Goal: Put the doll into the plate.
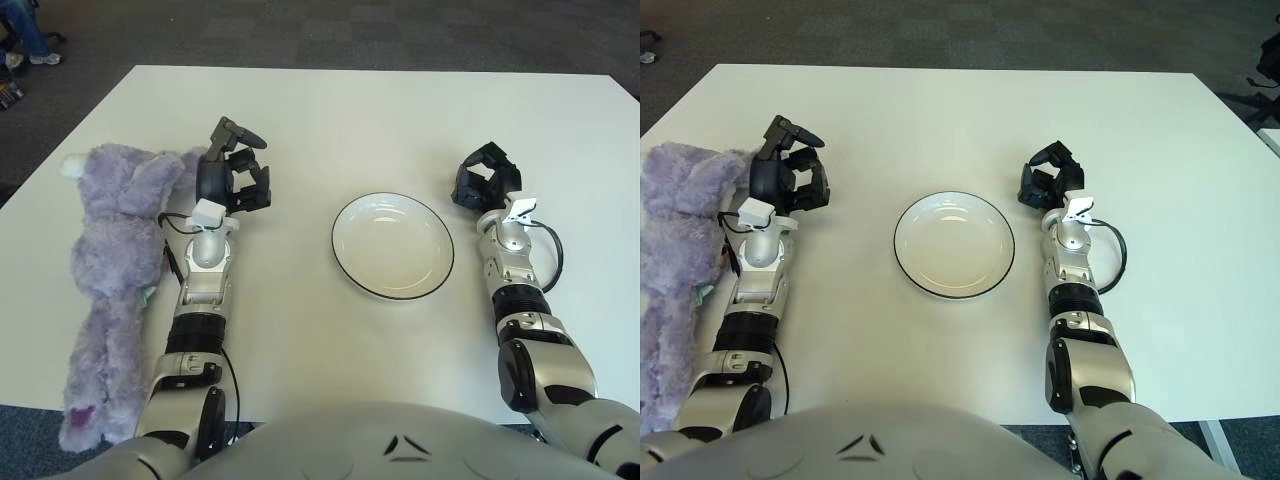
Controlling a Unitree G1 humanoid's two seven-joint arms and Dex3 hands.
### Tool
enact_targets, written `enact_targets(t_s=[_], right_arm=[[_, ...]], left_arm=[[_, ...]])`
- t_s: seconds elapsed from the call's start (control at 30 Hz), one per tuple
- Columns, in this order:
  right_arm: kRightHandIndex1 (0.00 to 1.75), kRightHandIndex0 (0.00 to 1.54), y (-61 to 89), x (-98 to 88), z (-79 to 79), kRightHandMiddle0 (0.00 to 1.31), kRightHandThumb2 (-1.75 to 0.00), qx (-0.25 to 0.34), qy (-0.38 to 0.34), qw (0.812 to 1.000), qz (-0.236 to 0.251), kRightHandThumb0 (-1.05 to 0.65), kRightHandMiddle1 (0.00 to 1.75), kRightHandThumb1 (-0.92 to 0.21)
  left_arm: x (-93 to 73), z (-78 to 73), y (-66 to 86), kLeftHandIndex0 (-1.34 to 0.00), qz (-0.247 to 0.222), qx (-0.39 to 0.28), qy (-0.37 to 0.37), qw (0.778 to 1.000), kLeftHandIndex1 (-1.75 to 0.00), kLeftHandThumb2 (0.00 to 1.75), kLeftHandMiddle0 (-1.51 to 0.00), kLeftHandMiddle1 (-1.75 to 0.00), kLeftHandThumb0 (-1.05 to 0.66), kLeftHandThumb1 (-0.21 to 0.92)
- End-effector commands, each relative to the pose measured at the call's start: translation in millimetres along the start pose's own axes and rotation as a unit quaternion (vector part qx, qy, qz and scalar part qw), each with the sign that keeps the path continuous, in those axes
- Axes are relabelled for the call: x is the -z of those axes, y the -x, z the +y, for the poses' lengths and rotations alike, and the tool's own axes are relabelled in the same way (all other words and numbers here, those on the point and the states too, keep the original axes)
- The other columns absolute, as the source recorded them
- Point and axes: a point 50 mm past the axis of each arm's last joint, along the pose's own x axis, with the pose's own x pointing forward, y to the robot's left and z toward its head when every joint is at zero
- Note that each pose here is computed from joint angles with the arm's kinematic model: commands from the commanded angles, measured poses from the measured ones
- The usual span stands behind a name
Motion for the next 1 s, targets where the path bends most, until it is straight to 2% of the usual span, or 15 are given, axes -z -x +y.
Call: enact_targets(t_s=[0.0,0.1,0.2,0.23,0.4,0.63,0.97], right_arm=[[1.75,1.14,10.2,14.3,2.5,0.55,-1.21,0.001,-0.002,1.0,0.03,-0.46,1.75,-0.4],[1.75,1.14,10.0,14.0,3.0,0.55,-1.21,-0.002,-0.003,1.0,0.03,-0.46,1.75,-0.4],[1.75,1.14,9.7,14.1,2.8,0.55,-1.21,-0.003,-0.003,1.0,0.03,-0.46,1.75,-0.4],[1.75,1.14,9.7,14.1,2.6,0.55,-1.22,-0.003,-0.003,1.0,0.03,-0.46,1.75,-0.4],[1.75,1.13,9.1,13.9,2.9,0.55,-1.22,-0.003,-0.004,1.0,0.03,-0.46,1.75,-0.4],[1.75,1.15,8.2,13.6,2.0,0.56,-1.23,-0.006,-0.004,1.0,0.03,-0.46,1.75,-0.39],[1.75,1.16,6.3,13.8,-1.3,0.57,-1.24,-0.01,-0.004,1.0,0.03,-0.46,1.75,-0.38]], left_arm=[[-9.1,4.1,-1.3,-0.4,-0.028,0.012,-0.03,0.999,-1.75,0.97,-0.96,-1.75,-0.4,0.59],[-22.2,6.9,-4.6,-0.39,-0.06,0.031,-0.063,0.996,-1.75,0.95,-0.89,-1.75,-0.4,0.61],[-31.2,8.9,-4.8,-0.43,-0.072,0.039,-0.086,0.993,-1.75,1.17,-0.61,-1.75,-0.13,0.44],[-34.0,9.9,-4.4,-0.43,-0.074,0.042,-0.097,0.992,-1.75,1.19,-0.58,-1.75,-0.11,0.43],[-43.1,15.8,-1.8,-0.4,-0.075,0.051,-0.134,0.987,-1.75,1.19,-0.44,-1.75,-0.02,0.43],[-56.1,28.5,3.4,-0.36,-0.066,0.056,-0.162,0.983,-1.75,1.13,-0.38,-1.75,-0.01,0.48],[-79.1,28.4,9.3,-0.35,-0.069,0.064,-0.185,0.978,-1.75,1.1,-0.37,-1.75,-0.01,0.51]])
